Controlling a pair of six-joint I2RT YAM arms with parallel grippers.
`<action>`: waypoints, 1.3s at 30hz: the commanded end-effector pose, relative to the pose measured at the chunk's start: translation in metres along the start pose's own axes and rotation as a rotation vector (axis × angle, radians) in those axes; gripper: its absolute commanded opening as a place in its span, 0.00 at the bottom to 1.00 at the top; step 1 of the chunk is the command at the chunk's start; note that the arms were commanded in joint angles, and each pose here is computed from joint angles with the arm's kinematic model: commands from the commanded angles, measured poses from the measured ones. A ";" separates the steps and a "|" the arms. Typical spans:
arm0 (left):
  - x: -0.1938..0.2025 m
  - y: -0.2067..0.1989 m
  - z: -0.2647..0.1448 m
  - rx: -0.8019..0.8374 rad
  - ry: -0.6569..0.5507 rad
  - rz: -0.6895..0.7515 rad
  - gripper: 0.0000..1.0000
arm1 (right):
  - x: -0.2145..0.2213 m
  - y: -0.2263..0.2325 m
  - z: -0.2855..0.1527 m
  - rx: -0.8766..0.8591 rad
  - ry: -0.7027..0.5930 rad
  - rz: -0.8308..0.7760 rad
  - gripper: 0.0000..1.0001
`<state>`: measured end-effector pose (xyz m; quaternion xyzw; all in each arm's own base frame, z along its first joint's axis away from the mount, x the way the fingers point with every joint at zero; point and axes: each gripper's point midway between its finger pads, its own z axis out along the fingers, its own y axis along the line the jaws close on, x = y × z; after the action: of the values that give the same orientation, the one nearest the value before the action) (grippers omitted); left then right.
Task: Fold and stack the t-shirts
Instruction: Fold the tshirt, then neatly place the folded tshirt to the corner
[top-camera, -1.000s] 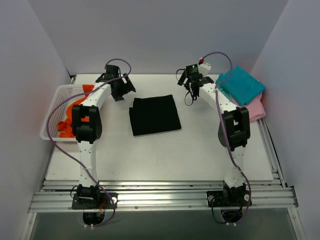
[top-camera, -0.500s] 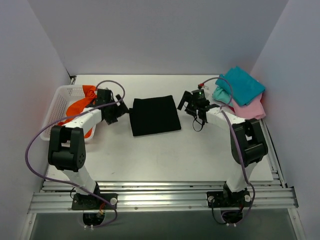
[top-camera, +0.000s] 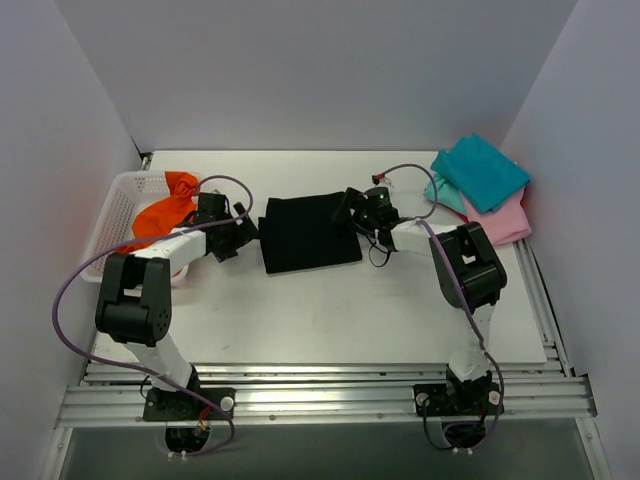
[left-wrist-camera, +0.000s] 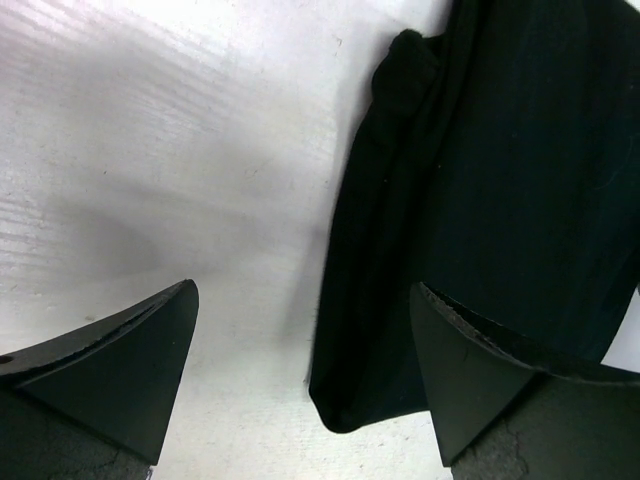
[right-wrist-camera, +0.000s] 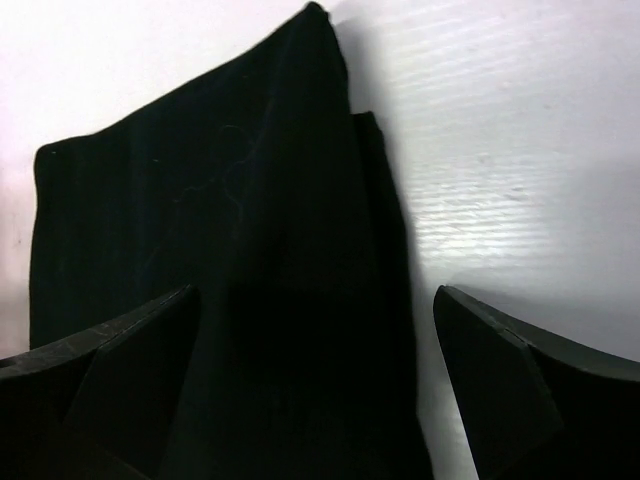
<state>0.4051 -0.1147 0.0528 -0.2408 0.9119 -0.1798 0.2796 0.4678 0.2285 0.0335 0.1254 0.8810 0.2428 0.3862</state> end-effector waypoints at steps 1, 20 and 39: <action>-0.026 -0.021 -0.005 0.080 -0.082 0.000 0.95 | 0.063 -0.025 0.010 0.085 0.171 0.011 1.00; -0.017 -0.012 0.016 0.100 -0.035 -0.024 0.97 | 0.075 -0.012 0.023 0.040 0.195 0.004 0.00; -0.003 -0.015 0.017 0.178 -0.017 -0.027 0.98 | -0.188 -0.047 0.020 0.383 -0.084 -0.234 0.00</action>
<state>0.4233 -0.1262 0.0441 -0.2327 0.8910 -0.2473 0.3015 0.6032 0.1549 0.1119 0.1154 0.8907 0.0923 0.4299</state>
